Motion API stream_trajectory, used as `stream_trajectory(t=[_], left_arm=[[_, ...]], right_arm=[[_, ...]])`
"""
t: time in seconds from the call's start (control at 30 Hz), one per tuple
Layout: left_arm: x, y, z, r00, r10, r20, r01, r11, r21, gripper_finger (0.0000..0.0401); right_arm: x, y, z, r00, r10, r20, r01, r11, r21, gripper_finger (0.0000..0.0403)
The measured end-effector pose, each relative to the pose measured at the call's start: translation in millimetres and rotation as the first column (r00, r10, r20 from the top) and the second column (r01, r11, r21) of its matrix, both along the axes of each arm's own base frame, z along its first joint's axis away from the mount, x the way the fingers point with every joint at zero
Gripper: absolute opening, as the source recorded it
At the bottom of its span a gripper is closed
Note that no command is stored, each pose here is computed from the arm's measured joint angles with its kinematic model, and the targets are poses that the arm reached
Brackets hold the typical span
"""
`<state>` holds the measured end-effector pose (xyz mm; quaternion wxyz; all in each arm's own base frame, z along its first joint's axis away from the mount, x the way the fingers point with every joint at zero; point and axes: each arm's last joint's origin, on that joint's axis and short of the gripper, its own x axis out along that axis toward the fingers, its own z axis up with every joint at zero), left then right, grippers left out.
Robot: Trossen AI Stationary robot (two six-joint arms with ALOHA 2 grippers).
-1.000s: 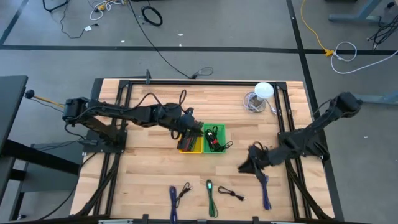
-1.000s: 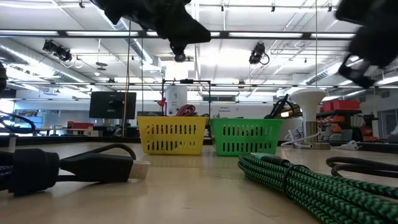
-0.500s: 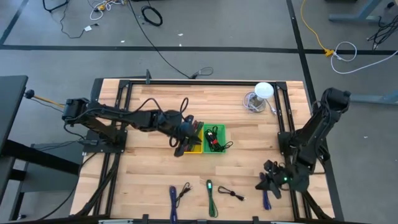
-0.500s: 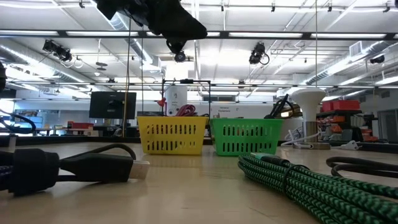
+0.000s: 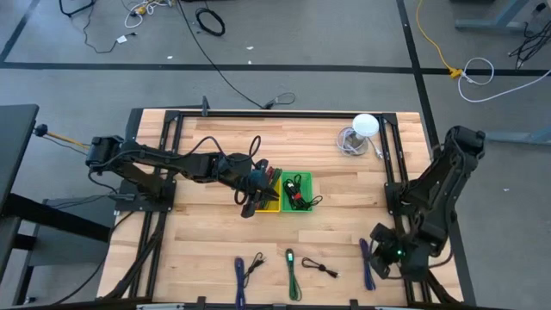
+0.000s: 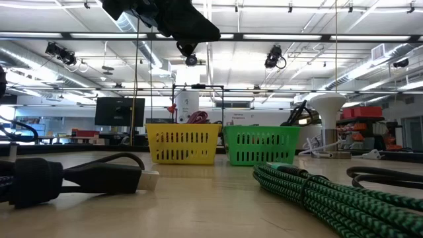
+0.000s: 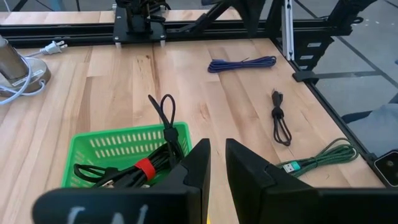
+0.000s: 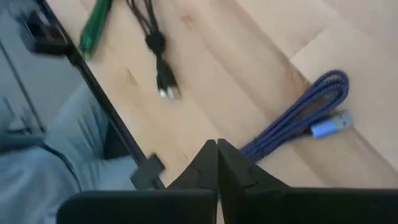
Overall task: Pick & Place USB Port
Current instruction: Put the violet charger cable into the yellow basket
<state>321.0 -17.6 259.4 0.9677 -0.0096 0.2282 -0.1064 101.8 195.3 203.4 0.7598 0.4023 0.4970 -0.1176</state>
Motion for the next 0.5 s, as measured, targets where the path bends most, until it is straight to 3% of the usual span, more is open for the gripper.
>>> stream_trajectory(t=[0.23,0.33,0.5], left_arm=[[0.1,0.2,0.1,1.000,-0.010,0.006,0.010,1.000,0.022,0.0053],[0.2,0.2,0.4,1.000,-0.011,0.010,0.010,1.000,0.023,0.0053],[0.2,0.5,0.3,1.000,-0.010,0.008,0.009,1.000,0.022,0.0053]], right_arm=[[6.4,13.2,-34.3,0.952,0.113,-0.285,-0.115,0.993,0.012,0.0000],[9.9,12.0,-37.5,0.942,0.120,-0.314,-0.117,0.993,0.030,0.0002],[17.7,9.8,-31.9,0.970,0.090,-0.227,-0.084,0.996,0.035,0.0029]])
